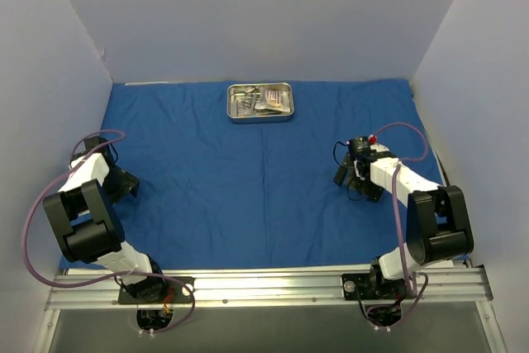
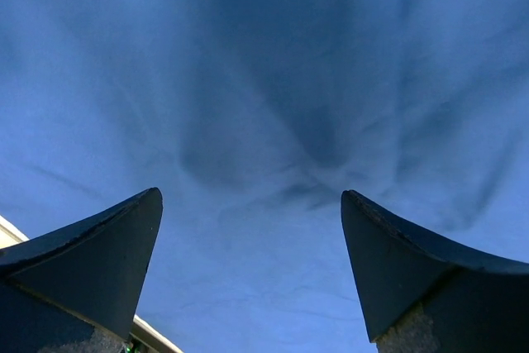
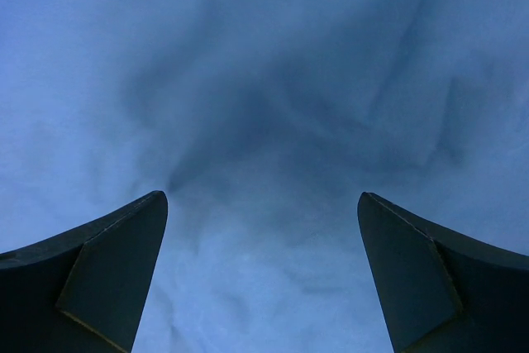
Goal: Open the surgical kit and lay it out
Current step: Smooth out the surgical kit at the center of the board.
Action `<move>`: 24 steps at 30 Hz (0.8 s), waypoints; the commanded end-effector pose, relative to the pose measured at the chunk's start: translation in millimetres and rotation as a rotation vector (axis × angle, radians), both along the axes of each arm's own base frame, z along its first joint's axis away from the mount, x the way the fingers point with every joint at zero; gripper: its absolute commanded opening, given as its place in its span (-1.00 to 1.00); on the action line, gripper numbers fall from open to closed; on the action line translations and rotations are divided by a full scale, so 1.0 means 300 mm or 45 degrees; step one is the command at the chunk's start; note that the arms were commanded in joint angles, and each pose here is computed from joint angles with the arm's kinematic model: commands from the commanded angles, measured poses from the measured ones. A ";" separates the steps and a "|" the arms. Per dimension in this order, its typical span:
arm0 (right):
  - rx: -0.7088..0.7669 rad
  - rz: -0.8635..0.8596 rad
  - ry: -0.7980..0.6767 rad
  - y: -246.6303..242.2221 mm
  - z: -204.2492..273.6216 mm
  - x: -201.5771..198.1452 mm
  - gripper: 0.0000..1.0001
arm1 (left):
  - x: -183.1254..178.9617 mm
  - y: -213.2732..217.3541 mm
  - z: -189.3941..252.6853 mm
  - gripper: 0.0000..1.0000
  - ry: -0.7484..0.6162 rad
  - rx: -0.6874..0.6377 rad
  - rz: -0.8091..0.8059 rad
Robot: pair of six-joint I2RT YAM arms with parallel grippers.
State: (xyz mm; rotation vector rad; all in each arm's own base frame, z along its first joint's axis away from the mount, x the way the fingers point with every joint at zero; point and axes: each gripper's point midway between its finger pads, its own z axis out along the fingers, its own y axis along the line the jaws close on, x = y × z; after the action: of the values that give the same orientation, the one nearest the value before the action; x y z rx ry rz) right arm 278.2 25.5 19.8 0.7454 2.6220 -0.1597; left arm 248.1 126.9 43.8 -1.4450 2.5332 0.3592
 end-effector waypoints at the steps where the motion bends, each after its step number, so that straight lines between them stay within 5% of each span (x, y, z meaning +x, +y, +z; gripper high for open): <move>1: 0.025 -0.124 0.058 -0.029 -0.047 -0.059 0.90 | 0.002 -0.011 -0.019 0.98 -0.029 -0.048 0.051; 14: 0.173 -0.519 0.111 -0.211 -0.066 -0.221 0.90 | -0.213 -0.083 -0.112 0.81 0.165 -0.229 0.206; 24: 0.084 -0.516 0.021 -0.290 0.023 -0.197 0.90 | -0.259 -0.104 -0.049 0.79 0.179 -0.241 0.282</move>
State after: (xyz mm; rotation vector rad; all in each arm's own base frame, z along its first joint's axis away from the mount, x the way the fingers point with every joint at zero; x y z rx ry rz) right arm 223.7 -56.2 9.1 1.3603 2.4686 -0.1349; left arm 196.6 102.0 17.3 -1.7755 2.5459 0.2043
